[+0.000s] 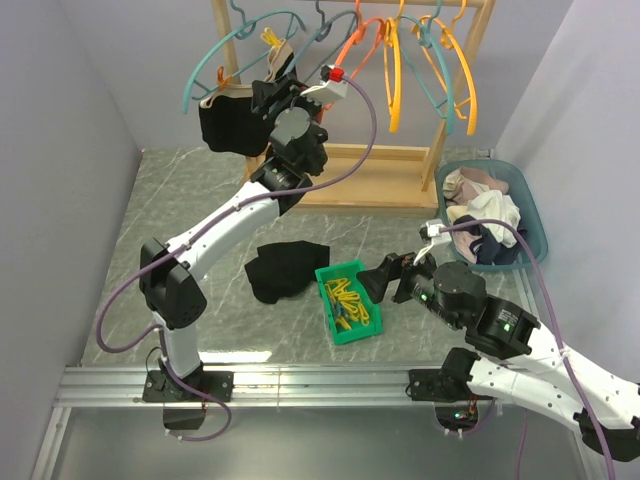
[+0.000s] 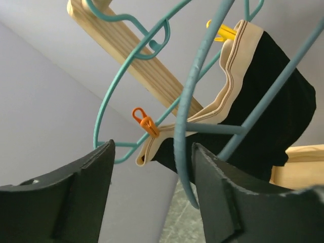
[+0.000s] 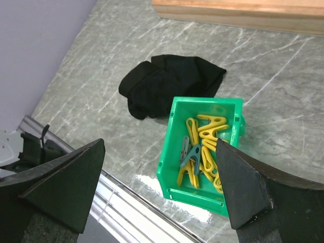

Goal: Remove the underwear clipped to the hanger
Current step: Place the hanger at the clothesline, then pick up the underwear from the center of the board.

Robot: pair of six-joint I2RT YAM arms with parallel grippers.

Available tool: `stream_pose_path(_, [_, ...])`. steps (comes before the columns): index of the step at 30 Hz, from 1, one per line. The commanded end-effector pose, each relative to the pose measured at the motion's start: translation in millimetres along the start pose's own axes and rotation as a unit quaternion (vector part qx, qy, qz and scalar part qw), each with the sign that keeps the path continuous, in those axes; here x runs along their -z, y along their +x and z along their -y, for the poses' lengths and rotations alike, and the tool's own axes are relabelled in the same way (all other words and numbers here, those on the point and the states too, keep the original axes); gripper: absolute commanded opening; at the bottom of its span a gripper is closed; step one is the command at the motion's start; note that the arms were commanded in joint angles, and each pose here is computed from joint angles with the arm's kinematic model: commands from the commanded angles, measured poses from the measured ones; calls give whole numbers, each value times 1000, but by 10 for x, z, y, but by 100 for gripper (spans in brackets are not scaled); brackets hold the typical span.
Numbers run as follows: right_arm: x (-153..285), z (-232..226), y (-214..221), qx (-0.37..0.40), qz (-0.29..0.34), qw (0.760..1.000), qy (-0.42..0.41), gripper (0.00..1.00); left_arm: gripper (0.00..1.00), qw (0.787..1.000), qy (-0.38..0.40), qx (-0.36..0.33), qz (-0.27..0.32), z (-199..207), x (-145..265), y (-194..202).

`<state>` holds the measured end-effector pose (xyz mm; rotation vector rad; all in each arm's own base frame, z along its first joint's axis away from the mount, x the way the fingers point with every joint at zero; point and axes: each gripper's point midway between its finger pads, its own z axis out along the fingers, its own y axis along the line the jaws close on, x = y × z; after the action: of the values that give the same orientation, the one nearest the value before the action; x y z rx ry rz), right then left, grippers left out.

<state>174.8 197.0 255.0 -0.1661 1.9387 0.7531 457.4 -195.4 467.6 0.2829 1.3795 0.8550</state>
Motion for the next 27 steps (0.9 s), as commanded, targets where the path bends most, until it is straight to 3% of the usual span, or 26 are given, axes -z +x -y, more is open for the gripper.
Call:
stream_pose_path(1, [-36, -38, -52, -9, 11, 1000, -6, 97, 68, 998, -11, 68, -10, -413, 114, -83])
stream_pose_path(11, [-74, -56, -21, -5, 4, 1000, -9, 98, 88, 981, -49, 177, -60, -1178, 383, 90])
stream_pose_path(16, [-131, -105, 44, 3, -10, 1000, -20, 99, 98, 966, -6, 246, -81, -1274, 622, 336])
stream_pose_path(17, [-141, -152, 57, 5, -13, 999, -32, 100, 99, 968, 20, 232, -95, -1316, 750, 496])
stream_pose_path(18, [-191, -162, 127, 10, -26, 999, -35, 100, 99, 952, 34, 287, -99, -1272, 819, 537])
stream_pose_path(20, [-251, -225, 195, 22, -43, 998, -49, 100, 99, 942, 90, 307, -99, -1249, 1038, 702])
stream_pose_path(22, [-387, -328, 348, 37, -81, 994, -68, 100, 99, 910, 118, 385, -97, -1325, 1241, 774])
stream_pose_path(23, [-438, -393, 422, 42, -99, 991, -81, 100, 99, 905, 151, 383, -107, -1135, 1346, 891])
stream_pose_path(27, [-850, -764, 832, 88, -170, 976, -107, 100, 99, 862, 215, 445, -110, -1003, 1728, 1164])
